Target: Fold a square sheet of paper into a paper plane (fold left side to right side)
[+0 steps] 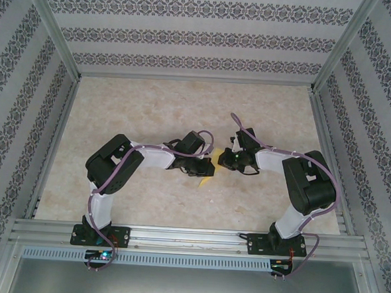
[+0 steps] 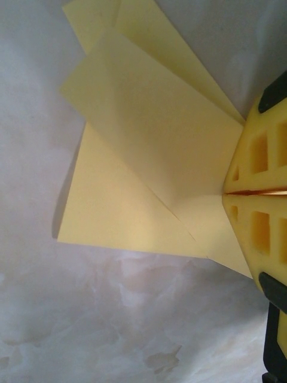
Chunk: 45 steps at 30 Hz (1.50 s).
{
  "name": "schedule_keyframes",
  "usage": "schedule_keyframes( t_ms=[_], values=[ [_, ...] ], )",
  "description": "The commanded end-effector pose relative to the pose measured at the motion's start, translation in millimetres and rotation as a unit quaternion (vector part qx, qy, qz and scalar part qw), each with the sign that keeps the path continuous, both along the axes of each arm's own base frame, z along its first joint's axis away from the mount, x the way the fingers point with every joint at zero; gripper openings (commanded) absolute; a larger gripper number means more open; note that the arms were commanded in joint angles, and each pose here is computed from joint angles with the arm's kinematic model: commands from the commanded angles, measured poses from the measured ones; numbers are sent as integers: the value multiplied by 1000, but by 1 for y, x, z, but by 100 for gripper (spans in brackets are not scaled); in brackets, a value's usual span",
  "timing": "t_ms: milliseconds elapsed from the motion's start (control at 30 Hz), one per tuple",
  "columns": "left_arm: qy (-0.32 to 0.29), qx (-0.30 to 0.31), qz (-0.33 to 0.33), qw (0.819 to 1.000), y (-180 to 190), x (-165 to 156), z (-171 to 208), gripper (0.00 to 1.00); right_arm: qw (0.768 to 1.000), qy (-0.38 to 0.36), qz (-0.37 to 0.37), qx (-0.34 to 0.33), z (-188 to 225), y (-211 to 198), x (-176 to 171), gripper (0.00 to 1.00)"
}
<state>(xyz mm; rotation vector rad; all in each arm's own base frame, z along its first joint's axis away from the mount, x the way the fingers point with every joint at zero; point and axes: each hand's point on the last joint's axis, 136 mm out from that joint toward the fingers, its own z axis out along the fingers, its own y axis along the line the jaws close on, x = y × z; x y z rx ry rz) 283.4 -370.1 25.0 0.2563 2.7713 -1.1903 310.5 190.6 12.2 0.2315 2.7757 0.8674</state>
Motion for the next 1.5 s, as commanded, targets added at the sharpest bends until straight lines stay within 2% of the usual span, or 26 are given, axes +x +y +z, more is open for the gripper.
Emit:
schedule_keyframes(
  t_ms=[0,200,433,533,867,1467],
  values=[
    [11,32,5,999,11,-3,-20,10,996,66,2,-61,-33,-17,-31,10],
    [15,52,10,998,19,-5,-32,9,998,47,9,-44,-19,-10,-23,10],
    [22,86,15,996,34,-13,-51,6,998,-42,28,38,50,12,16,10],
    [27,79,22,996,36,-12,-54,5,997,-68,29,39,66,9,19,10],
    [36,72,39,996,43,-10,-58,3,995,-76,18,62,42,12,-12,10],
    [39,80,43,995,46,-9,-61,2,995,-77,27,49,9,23,-3,9]
  ],
)
